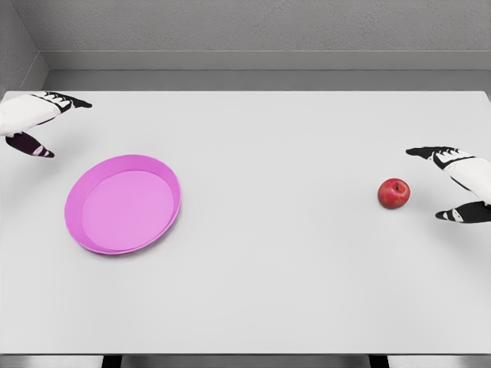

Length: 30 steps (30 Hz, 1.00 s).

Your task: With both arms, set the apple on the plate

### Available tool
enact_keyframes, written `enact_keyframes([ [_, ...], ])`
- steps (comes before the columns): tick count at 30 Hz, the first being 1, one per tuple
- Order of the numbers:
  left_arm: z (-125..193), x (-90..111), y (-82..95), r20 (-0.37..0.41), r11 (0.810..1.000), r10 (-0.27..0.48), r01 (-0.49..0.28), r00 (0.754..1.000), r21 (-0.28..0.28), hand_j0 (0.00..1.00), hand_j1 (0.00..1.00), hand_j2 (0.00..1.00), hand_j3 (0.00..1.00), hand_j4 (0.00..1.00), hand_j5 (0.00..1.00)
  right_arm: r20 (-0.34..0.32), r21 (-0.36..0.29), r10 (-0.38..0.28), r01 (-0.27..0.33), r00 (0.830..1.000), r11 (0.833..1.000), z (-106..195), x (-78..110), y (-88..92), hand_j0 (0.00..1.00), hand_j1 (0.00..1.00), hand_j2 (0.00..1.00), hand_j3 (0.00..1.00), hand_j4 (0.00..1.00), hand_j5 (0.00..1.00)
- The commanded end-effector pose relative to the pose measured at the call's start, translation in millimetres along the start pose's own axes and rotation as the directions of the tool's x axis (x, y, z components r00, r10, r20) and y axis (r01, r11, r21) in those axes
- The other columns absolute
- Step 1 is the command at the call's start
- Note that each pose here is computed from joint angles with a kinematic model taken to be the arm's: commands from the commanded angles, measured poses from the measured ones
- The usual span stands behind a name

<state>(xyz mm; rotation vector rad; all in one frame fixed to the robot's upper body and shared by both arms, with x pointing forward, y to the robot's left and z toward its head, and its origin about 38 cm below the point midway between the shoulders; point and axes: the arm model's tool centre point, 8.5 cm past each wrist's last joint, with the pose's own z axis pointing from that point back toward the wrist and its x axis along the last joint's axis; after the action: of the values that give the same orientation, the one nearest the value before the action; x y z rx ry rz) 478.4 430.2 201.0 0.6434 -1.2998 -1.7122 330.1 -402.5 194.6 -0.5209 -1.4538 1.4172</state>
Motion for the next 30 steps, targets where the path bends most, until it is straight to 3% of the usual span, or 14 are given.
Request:
enact_keyframes([
  [1, 1, 0, 1.3, -0.001, 1.000, 0.004, -0.004, 1.000, 0.005, 1.00, 1.00, 1.00, 1.00, 1.00, 1.00, -0.001, -0.004, -0.003, 0.003, 1.000, 1.000, 0, -0.1, -0.6, 1.00, 1.00, 1.00, 1.00, 1.00, 1.00],
  [5, 0, 0, 1.0, 0.001, 1.000, 0.005, -0.005, 1.000, 0.004, 1.00, 1.00, 1.00, 1.00, 1.00, 1.00, -0.008, -0.027, -0.038, 0.038, 0.999, 0.999, -3, 0.4, 4.7, 1.00, 1.00, 1.00, 1.00, 1.00, 1.00],
  [8, 0, 0, 1.0, 0.001, 1.000, 0.005, -0.005, 1.000, 0.004, 1.00, 1.00, 1.00, 1.00, 1.00, 1.00, -0.097, -0.019, -0.056, 0.055, 0.994, 0.998, -9, -6.2, 9.8, 1.00, 1.00, 1.00, 1.00, 1.00, 1.00],
  [11, 0, 0, 0.2, 0.001, 1.000, 0.005, -0.005, 1.000, 0.003, 1.00, 1.00, 1.00, 1.00, 1.00, 1.00, -0.135, 0.097, -0.053, 0.066, 0.989, 0.993, -35, 2.1, 24.4, 1.00, 1.00, 1.00, 1.00, 1.00, 1.00],
  [14, 0, 0, 0.2, 0.001, 1.000, 0.005, -0.005, 1.000, 0.003, 1.00, 1.00, 1.00, 1.00, 1.00, 1.00, -0.120, 0.213, -0.061, 0.086, 0.991, 0.973, -54, 14.5, 34.8, 1.00, 1.00, 1.00, 1.00, 1.00, 1.00],
  [17, 0, 0, -0.4, 0.000, 1.000, 0.006, -0.006, 1.000, 0.001, 1.00, 1.00, 1.00, 1.00, 1.00, 1.00, -0.118, 0.263, -0.056, 0.086, 0.991, 0.961, -54, 15.3, 36.5, 1.00, 1.00, 1.00, 1.00, 1.00, 1.00],
  [21, 0, 0, -0.4, 0.000, 1.000, 0.006, -0.006, 1.000, 0.001, 1.00, 1.00, 1.00, 1.00, 1.00, 1.00, -0.154, 0.273, -0.048, 0.089, 0.987, 0.958, -60, 13.6, 23.0, 1.00, 1.00, 1.00, 1.00, 1.00, 1.00],
  [25, 1, -1, -0.2, -0.003, 1.000, 0.005, -0.005, 1.000, 0.000, 1.00, 1.00, 1.00, 1.00, 1.00, 1.00, -0.214, 0.287, -0.057, 0.118, 0.975, 0.951, -60, 8.8, 20.6, 1.00, 1.00, 1.00, 1.00, 1.00, 1.00],
  [30, 1, -1, 0.6, -0.003, 1.000, 0.007, -0.007, 1.000, 0.006, 1.00, 1.00, 1.00, 1.00, 1.00, 1.00, -0.233, 0.290, -0.045, 0.114, 0.971, 0.950, -67, 10.9, 18.4, 1.00, 1.00, 1.00, 1.00, 1.00, 1.00],
])
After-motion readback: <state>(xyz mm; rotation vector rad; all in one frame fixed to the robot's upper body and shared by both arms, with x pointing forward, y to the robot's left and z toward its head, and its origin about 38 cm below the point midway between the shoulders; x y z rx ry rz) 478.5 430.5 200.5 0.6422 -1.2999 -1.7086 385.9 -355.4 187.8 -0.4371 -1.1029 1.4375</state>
